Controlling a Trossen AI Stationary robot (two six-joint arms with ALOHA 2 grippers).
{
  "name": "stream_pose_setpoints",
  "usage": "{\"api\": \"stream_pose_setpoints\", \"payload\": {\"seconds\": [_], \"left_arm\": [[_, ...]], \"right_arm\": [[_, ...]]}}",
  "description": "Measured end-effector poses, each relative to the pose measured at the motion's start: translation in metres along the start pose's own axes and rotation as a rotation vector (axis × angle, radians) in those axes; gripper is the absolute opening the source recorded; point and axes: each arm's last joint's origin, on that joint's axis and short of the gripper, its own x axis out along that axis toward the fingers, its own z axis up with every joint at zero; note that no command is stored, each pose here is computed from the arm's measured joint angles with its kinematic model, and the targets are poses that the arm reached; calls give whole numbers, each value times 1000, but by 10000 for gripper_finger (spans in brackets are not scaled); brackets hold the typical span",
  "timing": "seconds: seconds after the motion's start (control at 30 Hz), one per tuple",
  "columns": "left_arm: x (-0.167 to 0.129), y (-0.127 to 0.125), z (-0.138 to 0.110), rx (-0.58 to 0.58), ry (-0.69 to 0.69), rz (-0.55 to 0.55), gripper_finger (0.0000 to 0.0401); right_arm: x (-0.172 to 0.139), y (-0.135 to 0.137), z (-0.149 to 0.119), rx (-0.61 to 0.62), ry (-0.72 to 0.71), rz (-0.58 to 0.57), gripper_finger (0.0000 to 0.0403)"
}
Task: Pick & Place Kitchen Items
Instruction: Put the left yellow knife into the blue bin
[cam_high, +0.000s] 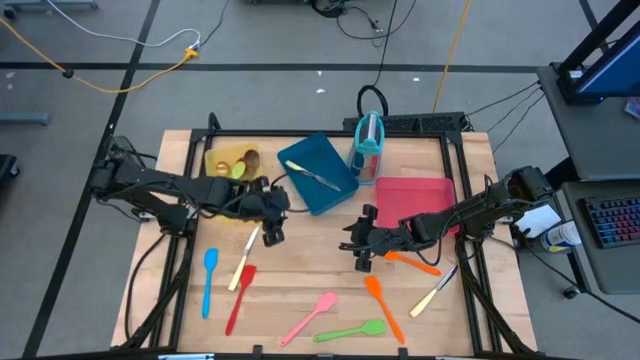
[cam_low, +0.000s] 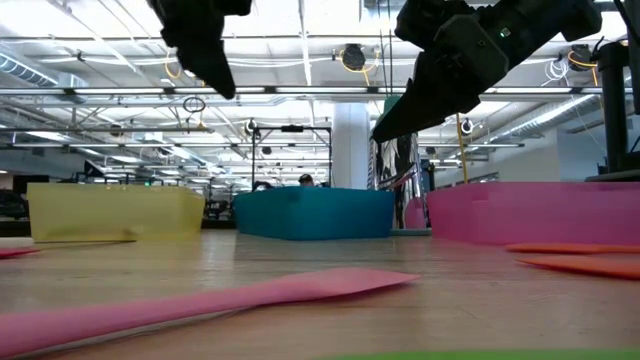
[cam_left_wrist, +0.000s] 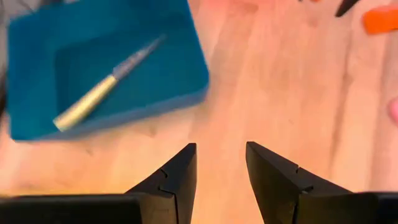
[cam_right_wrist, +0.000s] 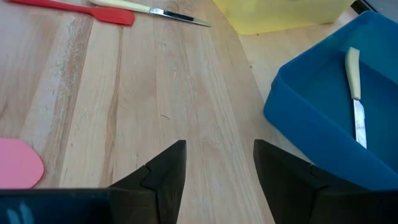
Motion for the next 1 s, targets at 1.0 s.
{"api": "stream_pose_setpoints", "payload": {"seconds": [1.0], "left_arm": [[17, -66, -119, -573, 303, 64, 143]], "right_arm": [[0, 0, 0, 0, 0, 0, 180]]}}
